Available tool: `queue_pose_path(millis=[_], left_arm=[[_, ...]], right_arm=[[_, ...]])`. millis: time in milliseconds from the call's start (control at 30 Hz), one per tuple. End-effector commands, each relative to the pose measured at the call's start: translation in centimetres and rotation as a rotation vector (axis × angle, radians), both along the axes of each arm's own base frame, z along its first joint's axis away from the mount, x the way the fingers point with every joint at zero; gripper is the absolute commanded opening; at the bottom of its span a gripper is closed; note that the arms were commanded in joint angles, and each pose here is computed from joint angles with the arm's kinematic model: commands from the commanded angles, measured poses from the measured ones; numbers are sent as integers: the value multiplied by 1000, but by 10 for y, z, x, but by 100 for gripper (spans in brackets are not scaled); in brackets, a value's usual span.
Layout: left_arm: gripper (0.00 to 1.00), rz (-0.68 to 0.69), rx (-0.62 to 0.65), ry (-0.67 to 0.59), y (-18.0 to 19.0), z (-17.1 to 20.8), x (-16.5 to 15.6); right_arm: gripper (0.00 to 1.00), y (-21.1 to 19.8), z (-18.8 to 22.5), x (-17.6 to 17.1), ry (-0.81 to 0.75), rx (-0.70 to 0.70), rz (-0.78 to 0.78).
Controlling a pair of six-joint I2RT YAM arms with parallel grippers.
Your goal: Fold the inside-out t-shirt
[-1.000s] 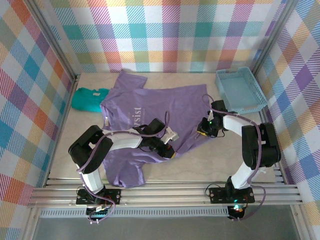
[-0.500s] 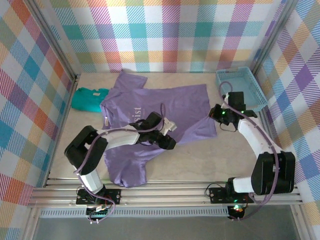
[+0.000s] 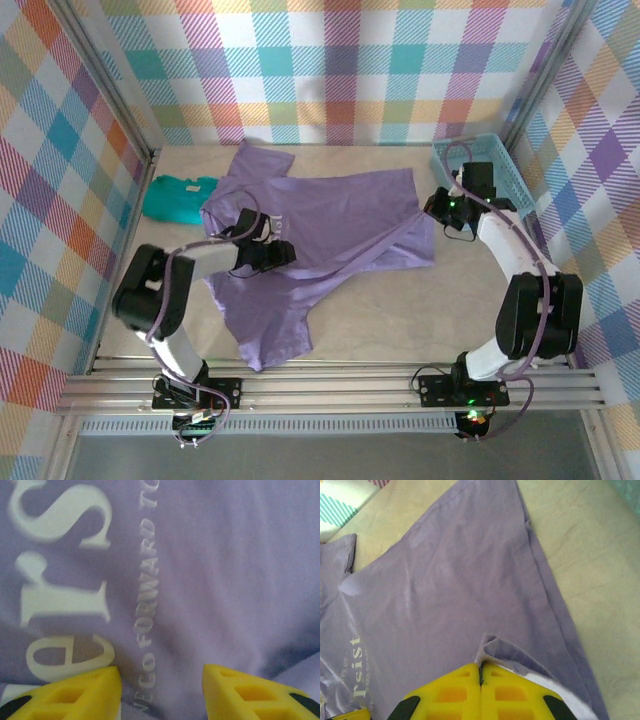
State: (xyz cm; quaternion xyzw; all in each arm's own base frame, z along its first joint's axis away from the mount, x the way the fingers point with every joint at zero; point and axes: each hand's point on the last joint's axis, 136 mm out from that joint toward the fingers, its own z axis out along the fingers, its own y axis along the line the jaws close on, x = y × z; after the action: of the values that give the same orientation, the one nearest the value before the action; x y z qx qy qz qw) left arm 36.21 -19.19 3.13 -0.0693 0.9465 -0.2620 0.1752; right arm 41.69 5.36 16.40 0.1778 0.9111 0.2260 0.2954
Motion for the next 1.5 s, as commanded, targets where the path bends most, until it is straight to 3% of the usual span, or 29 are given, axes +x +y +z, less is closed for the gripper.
queue_pose_path(millis=[0,200,300,467,600,800,933,1200,1467], left_arm=[[49,54,47,21,-1,-11,31],[49,18,57,-13,-22,1,87],[51,11,19,-63,-24,30,83],[53,-36,43,-156,-16,76,1],[53,-39,196,-68,13,58,-103],[55,-70,118,65,11,44,-203],[56,-135,91,101,-13,34,-225],[49,-132,103,120,-32,6,-220],[32,-140,131,160,-37,-12,-220]], right_arm=[[0,-22,25,25,-82,-56,-33],[0,-36,30,34,-90,-70,-61],[0,-35,25,27,-82,-68,-54],[0,-31,18,13,-76,-71,-22],[0,-27,9,5,-62,-61,-1],[0,-22,4,2,-54,-44,24],[0,-18,4,-1,-58,-18,34],[0,-15,3,-14,-55,-11,49],[0,-14,7,-16,-63,-12,52]])
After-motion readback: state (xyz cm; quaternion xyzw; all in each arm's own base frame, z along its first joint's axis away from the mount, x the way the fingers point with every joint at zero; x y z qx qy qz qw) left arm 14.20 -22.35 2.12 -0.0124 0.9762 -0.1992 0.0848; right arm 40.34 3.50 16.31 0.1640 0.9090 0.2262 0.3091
